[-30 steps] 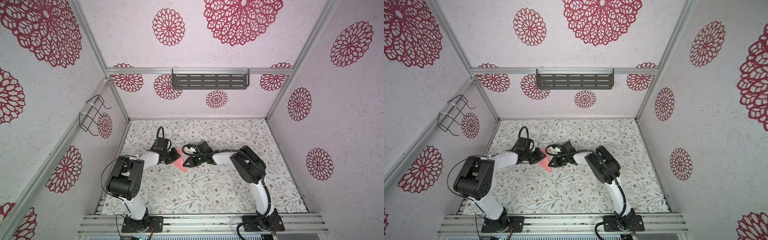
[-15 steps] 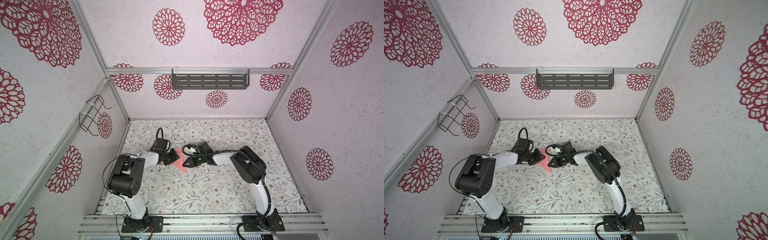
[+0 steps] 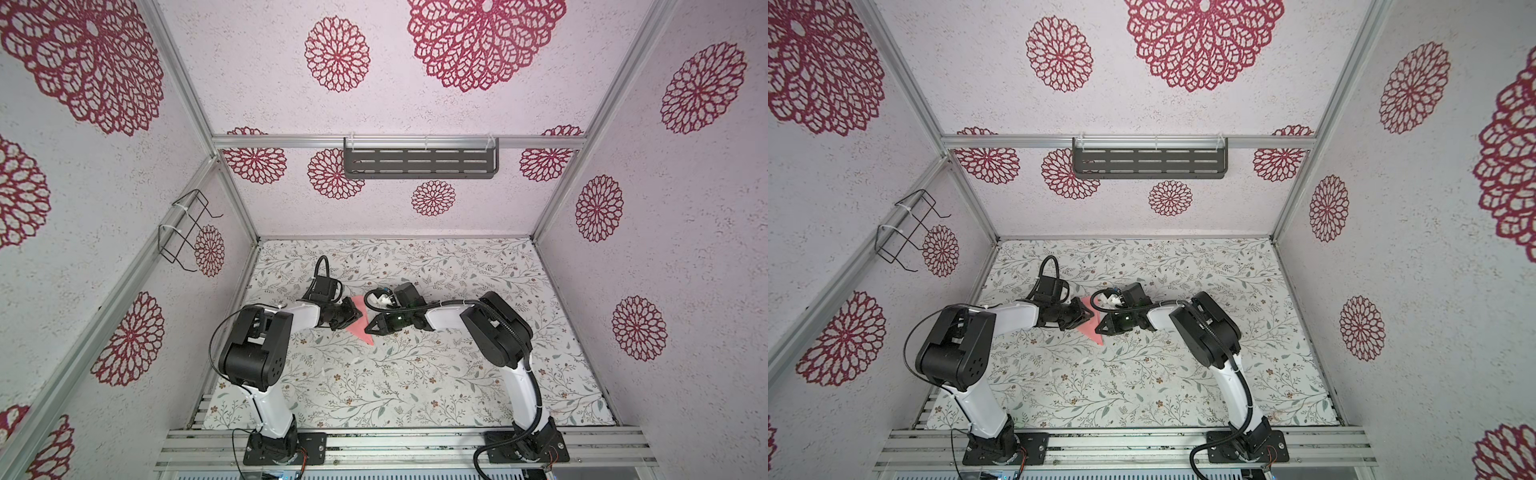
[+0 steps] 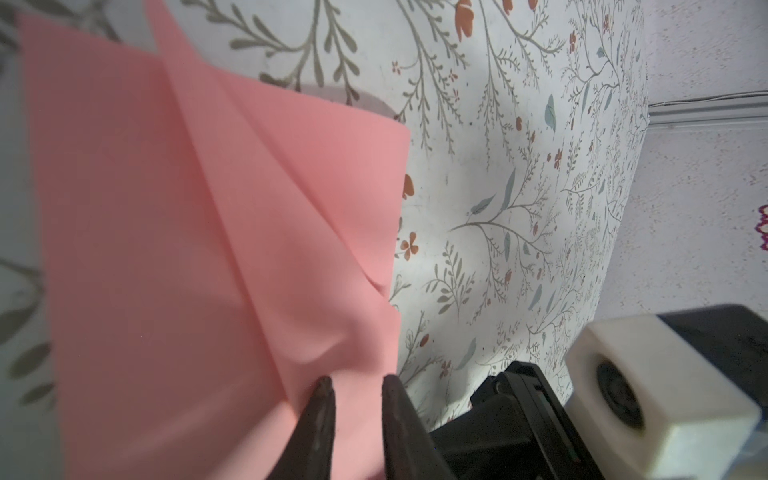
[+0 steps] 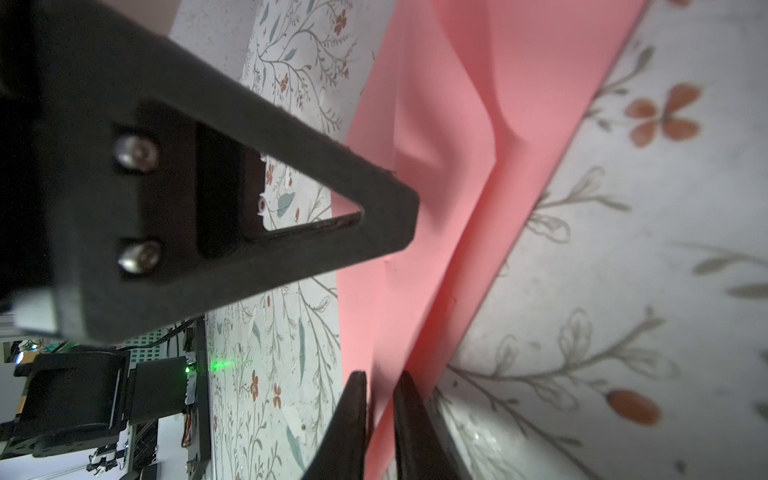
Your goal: Fold a paper plane with a square sheet of paper (pick it up from the middle)
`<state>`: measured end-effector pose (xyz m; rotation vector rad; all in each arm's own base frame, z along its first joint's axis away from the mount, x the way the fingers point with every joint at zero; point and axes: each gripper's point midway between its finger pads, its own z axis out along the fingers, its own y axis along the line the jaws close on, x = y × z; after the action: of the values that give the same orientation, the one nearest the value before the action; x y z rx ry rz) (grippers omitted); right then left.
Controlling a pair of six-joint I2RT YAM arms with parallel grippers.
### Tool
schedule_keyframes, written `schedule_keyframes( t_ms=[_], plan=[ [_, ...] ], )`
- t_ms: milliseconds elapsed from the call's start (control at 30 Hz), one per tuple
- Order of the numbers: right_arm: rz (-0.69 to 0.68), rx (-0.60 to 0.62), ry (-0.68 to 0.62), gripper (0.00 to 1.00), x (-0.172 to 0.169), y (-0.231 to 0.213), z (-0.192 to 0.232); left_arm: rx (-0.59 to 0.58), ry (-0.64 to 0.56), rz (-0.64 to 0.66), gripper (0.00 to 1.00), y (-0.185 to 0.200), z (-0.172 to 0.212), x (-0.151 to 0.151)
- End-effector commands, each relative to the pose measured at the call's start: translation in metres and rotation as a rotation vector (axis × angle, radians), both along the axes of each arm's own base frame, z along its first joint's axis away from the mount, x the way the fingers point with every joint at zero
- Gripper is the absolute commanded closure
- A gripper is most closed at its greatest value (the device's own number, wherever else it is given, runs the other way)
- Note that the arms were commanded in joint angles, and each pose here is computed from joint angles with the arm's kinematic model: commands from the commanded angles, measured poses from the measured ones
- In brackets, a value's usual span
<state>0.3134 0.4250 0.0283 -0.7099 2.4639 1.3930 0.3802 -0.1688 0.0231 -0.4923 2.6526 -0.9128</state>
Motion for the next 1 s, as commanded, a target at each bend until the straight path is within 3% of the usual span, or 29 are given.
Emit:
schedule_keyframes(
  t_ms=[0, 600, 967],
  plan=[
    [-0.067, -0.218, 0.082, 0.81, -0.009, -0.034, -0.063, -0.009, -0.021, -0.035, 0.75, -0.008, 0.005, 0.005],
    [-0.073, -0.218, 0.075, 0.82, -0.008, -0.034, -0.061, 0.015, 0.034, -0.032, 0.77, -0.006, -0.015, 0.001],
    [-0.085, -0.079, 0.095, 0.84, -0.009, -0.021, -0.006, 0.044, 0.089, 0.006, 0.8, 0.001, -0.026, -0.008]
  ],
)
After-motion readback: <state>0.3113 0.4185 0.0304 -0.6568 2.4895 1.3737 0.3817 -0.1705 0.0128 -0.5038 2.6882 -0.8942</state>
